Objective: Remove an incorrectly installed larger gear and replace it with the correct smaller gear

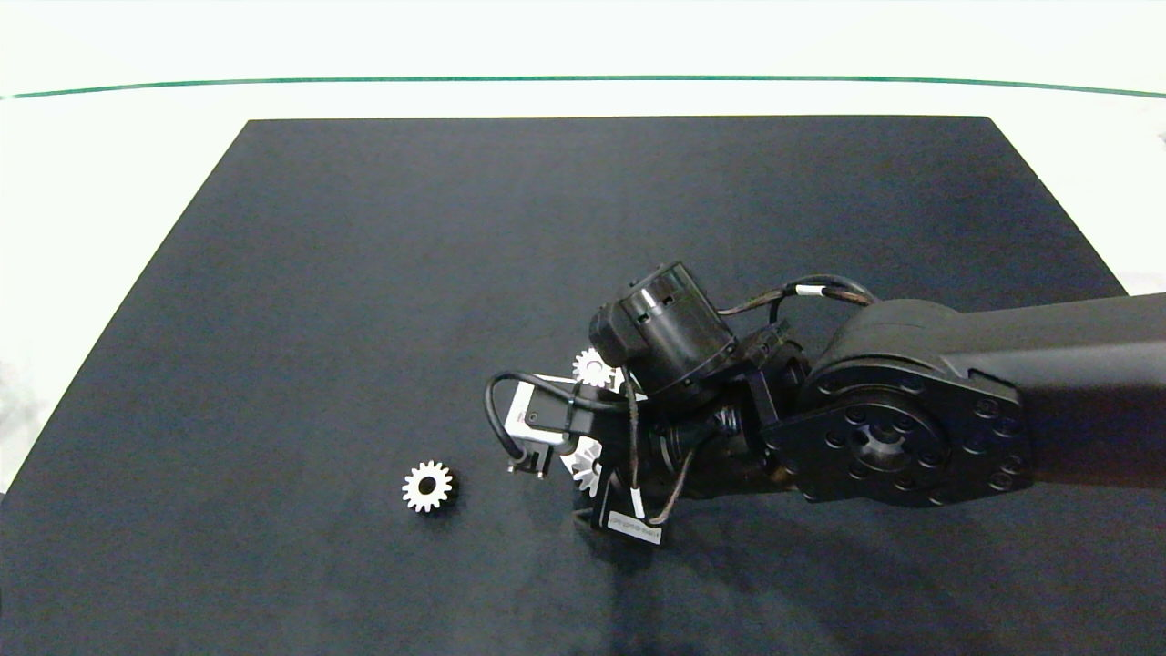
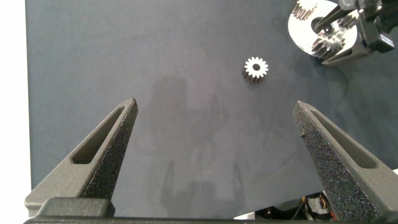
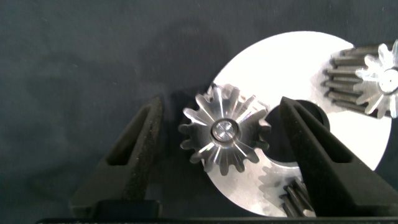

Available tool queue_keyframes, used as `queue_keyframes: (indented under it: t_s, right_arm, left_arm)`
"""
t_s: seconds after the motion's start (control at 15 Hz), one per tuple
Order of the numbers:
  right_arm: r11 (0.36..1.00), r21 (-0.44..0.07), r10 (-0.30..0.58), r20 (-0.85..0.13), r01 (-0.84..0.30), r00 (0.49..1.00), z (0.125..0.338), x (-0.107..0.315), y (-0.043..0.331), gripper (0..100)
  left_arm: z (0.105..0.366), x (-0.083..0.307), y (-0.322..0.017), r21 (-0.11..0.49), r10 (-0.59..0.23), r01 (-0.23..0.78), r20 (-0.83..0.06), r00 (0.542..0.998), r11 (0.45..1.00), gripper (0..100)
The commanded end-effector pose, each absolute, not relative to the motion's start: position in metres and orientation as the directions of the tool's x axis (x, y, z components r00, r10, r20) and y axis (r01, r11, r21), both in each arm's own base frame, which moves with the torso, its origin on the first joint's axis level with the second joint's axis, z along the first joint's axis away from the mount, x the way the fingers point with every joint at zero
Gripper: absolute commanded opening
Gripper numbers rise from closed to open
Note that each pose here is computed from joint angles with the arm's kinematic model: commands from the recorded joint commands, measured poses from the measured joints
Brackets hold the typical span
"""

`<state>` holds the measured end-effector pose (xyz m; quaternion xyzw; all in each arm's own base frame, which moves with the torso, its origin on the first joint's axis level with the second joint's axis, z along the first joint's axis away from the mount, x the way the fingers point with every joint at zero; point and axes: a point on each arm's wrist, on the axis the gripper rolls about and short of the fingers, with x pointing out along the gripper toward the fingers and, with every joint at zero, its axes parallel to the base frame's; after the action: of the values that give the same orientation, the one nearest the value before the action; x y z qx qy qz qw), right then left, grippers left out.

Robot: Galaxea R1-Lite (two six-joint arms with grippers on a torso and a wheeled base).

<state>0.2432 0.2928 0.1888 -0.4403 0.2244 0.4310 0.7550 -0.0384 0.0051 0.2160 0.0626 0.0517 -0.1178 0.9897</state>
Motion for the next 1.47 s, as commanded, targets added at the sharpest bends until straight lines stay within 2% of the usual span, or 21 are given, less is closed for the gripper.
queue_keyframes:
  t_s: [0.07, 1.13, 1.47]
  right_arm:
    - [0.218, -0.484, 0.443, -0.725, -0.847, 0.528, 0.1862, 0.2434, 0.2929, 69]
    - [0.215, -0.482, 0.438, -0.730, -0.849, 0.525, 0.1837, 0.2442, 0.2930, 36]
    - [0.224, -0.481, 0.437, -0.728, -0.847, 0.529, 0.1850, 0.2441, 0.2901, 31]
  left_arm:
    - [0.2161, -0.0391, 0.0052, 0.113, -0.227, 0.240, -0.116, 0.967, 0.964, 100]
    - [0.2150, -0.0404, 0.0054, 0.115, -0.227, 0.239, -0.112, 0.967, 0.964, 100]
    - [0.2138, -0.0402, 0.0053, 0.114, -0.227, 0.240, -0.115, 0.967, 0.964, 100]
